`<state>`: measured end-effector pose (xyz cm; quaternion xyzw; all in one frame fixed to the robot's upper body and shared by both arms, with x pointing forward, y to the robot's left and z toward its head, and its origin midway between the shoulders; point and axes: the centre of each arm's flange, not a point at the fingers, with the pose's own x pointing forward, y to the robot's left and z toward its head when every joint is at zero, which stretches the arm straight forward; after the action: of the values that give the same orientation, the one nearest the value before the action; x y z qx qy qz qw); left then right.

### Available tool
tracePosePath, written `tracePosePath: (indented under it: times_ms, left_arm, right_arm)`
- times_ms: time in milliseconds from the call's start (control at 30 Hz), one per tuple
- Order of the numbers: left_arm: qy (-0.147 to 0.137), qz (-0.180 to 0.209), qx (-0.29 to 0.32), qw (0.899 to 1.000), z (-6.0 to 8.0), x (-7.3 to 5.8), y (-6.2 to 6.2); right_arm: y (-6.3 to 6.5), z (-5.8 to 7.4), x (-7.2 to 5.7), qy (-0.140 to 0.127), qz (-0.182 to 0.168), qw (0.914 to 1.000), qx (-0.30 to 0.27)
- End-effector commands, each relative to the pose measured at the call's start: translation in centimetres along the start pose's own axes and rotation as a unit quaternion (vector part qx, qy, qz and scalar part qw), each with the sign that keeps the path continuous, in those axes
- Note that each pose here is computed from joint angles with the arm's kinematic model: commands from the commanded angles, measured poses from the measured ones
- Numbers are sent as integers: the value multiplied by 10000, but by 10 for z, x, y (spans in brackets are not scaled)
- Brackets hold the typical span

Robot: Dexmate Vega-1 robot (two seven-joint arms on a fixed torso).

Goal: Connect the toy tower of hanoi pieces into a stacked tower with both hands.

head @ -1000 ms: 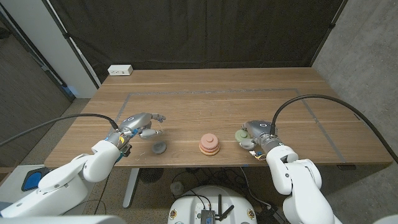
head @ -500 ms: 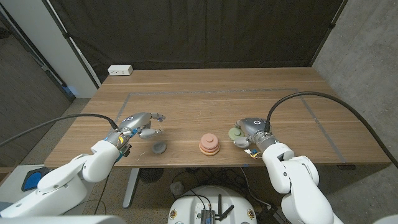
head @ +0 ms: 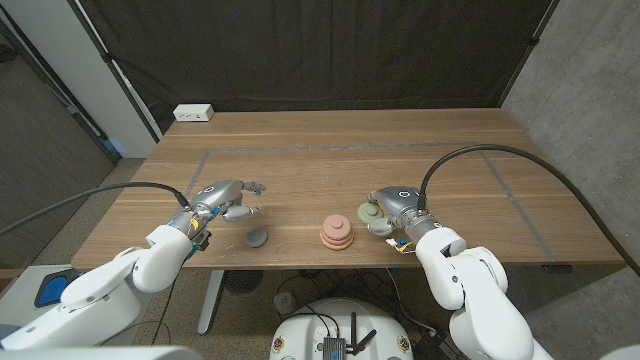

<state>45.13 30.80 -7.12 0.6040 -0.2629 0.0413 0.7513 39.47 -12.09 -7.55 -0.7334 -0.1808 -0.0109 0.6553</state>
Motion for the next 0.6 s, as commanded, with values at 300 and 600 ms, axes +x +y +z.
tracePosePath:
  times_ms: [300, 600]
  left_arm:
    - [-14, 19, -21, 10000, -1, 1, 0]
    - [3, 24, -36, 10000, -1, 0, -1]
  right_arm:
    - [-9, 21, 11, -512, -44, 9985, -169]
    - [-11, 29, 17, -720, -3, 9971, -233]
